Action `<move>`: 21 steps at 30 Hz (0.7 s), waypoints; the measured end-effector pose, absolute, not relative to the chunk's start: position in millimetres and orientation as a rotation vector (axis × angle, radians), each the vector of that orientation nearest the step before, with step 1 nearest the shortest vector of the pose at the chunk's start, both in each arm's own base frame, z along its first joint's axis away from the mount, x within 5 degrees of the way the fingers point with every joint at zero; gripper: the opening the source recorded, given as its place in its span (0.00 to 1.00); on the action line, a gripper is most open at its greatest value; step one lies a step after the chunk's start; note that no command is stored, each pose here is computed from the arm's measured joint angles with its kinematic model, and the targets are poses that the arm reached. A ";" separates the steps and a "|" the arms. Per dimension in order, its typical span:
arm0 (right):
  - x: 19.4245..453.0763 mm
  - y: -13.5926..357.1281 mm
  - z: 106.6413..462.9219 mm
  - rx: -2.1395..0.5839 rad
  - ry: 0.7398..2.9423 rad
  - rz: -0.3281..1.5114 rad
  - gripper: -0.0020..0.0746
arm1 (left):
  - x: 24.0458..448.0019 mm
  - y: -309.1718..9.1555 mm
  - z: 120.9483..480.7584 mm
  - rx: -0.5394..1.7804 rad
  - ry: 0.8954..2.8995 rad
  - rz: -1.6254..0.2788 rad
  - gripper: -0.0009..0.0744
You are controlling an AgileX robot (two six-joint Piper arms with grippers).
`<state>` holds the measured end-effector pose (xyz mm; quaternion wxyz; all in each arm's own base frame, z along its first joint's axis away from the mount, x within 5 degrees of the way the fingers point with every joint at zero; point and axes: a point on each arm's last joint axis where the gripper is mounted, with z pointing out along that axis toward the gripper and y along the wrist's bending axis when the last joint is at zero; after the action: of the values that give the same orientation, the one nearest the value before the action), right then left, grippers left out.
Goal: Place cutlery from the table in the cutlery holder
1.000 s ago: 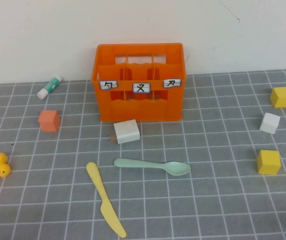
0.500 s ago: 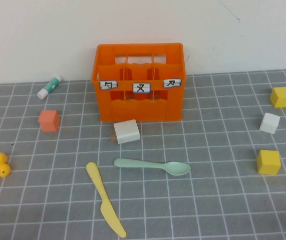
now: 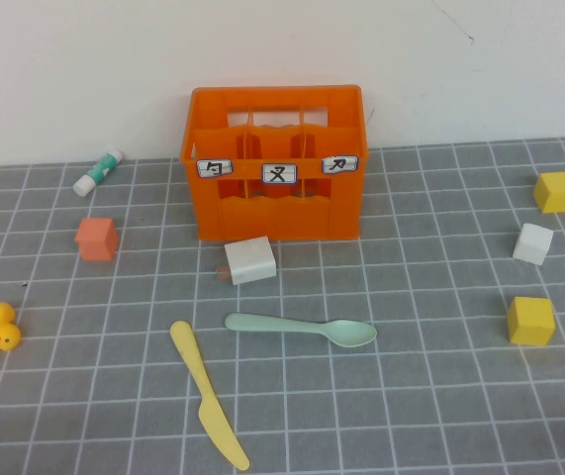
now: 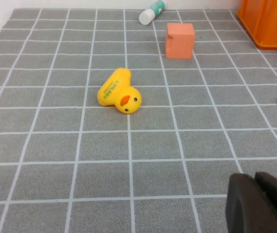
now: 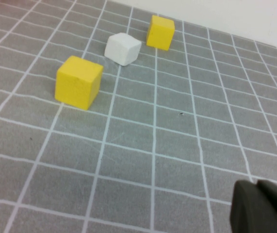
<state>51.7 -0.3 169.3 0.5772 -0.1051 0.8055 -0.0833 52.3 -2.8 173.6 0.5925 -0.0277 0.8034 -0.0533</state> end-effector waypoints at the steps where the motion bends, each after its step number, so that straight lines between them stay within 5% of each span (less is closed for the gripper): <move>1: 51.7 -0.3 169.3 -0.246 1.885 -0.195 0.02 | 52.3 -2.8 173.6 -0.064 1.868 -0.124 0.01; 11: 52.3 -0.2 170.9 -0.241 1.866 -0.195 0.02 | 53.8 -2.0 176.3 -0.038 1.820 -0.095 0.01; 21: 54.0 -2.1 219.4 -0.146 1.323 -0.243 0.02 | 44.4 -4.4 243.3 0.005 1.047 -0.141 0.01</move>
<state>54.0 -2.1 219.4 0.7797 -0.0675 0.6123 -0.1125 44.4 -4.4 243.3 0.8638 0.0025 0.4993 -0.0670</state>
